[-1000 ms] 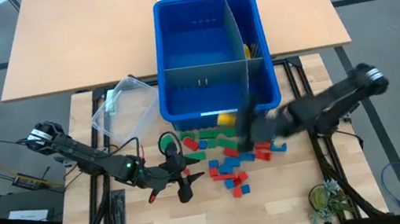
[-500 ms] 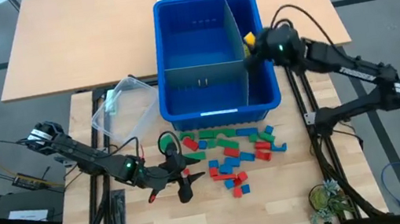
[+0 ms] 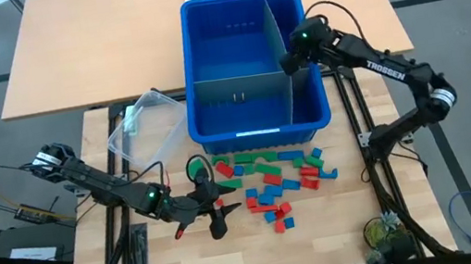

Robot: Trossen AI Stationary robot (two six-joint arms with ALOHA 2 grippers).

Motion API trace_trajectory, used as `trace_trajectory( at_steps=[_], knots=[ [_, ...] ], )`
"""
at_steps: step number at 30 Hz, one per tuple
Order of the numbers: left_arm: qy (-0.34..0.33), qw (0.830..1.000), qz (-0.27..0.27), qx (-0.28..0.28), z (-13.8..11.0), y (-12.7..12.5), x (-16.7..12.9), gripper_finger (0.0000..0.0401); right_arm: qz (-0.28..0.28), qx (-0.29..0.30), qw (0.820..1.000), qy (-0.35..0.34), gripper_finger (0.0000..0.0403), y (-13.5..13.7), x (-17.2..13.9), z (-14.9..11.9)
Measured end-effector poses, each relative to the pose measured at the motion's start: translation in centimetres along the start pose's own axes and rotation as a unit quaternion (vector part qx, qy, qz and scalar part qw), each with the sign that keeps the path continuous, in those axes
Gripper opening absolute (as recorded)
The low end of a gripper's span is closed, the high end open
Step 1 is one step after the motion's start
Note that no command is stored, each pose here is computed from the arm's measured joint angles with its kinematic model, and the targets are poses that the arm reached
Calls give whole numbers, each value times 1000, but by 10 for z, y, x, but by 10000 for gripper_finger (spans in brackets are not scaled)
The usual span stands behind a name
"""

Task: Sort blocks
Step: Put the yellow block into the blue bin

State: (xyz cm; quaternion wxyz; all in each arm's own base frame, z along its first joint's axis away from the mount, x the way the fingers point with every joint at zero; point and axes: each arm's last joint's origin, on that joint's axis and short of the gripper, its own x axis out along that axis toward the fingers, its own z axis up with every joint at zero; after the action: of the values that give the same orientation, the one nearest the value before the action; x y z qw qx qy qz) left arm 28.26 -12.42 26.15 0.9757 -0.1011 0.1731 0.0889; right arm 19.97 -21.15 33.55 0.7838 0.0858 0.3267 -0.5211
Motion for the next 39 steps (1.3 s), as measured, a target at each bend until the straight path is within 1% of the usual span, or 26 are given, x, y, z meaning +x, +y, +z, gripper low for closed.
trace_trajectory(
  at_steps=[2,5,8,11,14,17,20,22,28,30,33,35,39],
  knots=[
    [0,1000,0,0,0,0,0,217,21,-12,1000,-14,240,3,-13,1],
    [0,1000,0,0,0,0,0,217,61,-22,997,-43,259,8,-44,0],
    [-2,1000,-9,-3,1,-1,0,217,130,-46,988,-68,270,18,-83,-6],
    [4,1000,-28,-5,1,-2,0,217,212,-67,972,-79,273,31,-120,-19],
    [8,999,-38,-3,0,-4,-1,217,281,-90,953,-68,270,44,-150,-35],
    [12,999,-46,3,-3,-9,-3,217,336,-113,934,-46,264,59,-172,-51],
    [22,997,-63,27,-9,-21,-4,217,381,-134,914,-34,257,76,-190,-64],
    [27,995,-79,46,-13,-34,-2,217,394,-148,907,-33,252,86,-201,-72],
    [57,989,-102,92,-29,-77,14,217,400,-176,899,-40,242,114,-220,-91],
    [88,985,-95,112,-37,-89,25,217,407,-186,894,-33,240,121,-224,-97],
    [153,974,-93,141,-53,-104,43,217,415,-201,887,-24,238,132,-229,-106],
    [191,965,-106,148,-60,-115,55,217,417,-212,884,-22,237,137,-233,-112],
    [247,946,-166,131,-65,-136,71,217,421,-229,877,-18,235,146,-237,-120]
  ],
)
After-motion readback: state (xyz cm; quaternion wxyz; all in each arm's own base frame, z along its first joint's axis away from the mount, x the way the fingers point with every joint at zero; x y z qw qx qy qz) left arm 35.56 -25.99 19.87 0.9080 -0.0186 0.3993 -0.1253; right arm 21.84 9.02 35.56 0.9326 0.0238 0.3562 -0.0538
